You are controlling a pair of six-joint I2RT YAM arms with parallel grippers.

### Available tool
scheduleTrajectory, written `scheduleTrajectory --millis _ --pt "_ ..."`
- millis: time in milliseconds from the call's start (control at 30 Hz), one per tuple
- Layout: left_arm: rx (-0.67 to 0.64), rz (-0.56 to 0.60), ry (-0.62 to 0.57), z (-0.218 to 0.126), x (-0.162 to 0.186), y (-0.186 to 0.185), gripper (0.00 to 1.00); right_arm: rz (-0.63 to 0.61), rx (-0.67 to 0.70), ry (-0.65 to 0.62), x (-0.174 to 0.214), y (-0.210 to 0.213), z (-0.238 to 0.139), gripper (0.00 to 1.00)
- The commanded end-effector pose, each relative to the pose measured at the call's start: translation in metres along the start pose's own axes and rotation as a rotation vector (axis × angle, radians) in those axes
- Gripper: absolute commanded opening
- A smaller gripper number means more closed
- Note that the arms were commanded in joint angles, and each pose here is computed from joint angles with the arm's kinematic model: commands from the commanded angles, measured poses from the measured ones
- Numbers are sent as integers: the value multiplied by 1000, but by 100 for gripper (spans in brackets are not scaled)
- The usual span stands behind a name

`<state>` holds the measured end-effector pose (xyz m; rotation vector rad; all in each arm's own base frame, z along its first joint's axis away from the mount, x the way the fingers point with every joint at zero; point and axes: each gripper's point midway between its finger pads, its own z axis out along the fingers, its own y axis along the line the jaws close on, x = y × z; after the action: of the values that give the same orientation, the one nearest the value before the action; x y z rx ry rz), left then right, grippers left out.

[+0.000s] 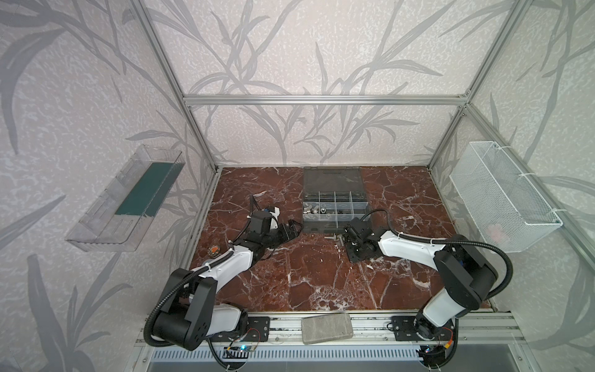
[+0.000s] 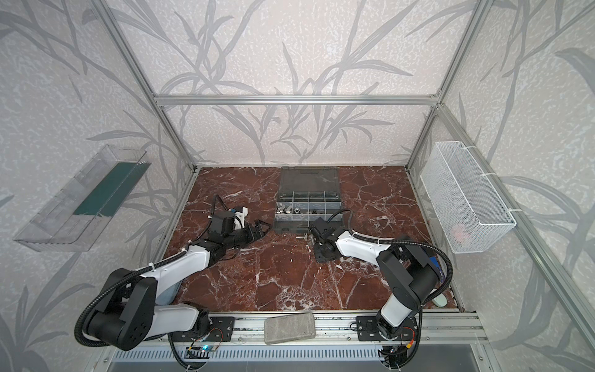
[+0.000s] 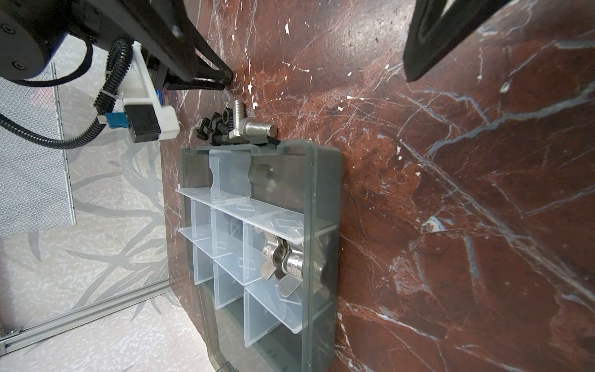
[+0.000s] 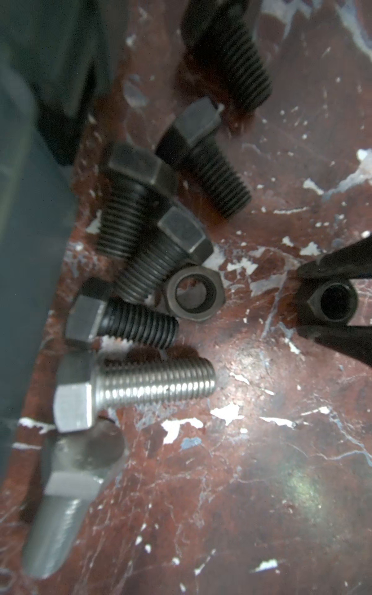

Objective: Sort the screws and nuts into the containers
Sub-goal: 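Lift the black hex nut with the right gripper toward the box, then open the right gripper to drop the black hex nut into the compartment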

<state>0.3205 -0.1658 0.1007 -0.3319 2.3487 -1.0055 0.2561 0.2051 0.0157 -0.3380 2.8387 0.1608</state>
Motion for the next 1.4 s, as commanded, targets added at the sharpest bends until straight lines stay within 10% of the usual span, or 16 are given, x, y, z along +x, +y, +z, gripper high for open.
scheduleTrajectory --millis 0,700,1367 --pt "5 8 -15 -2 -5 -3 98 -16 29 36 8 -5 -1 9" --pt "-5 10 -25 -8 -5 -2 98 -81 -27 -291 -185 -2 -59 0" --pt "-13 22 -36 -13 -5 -2 98 -49 26 -224 -216 -19 -3 6"
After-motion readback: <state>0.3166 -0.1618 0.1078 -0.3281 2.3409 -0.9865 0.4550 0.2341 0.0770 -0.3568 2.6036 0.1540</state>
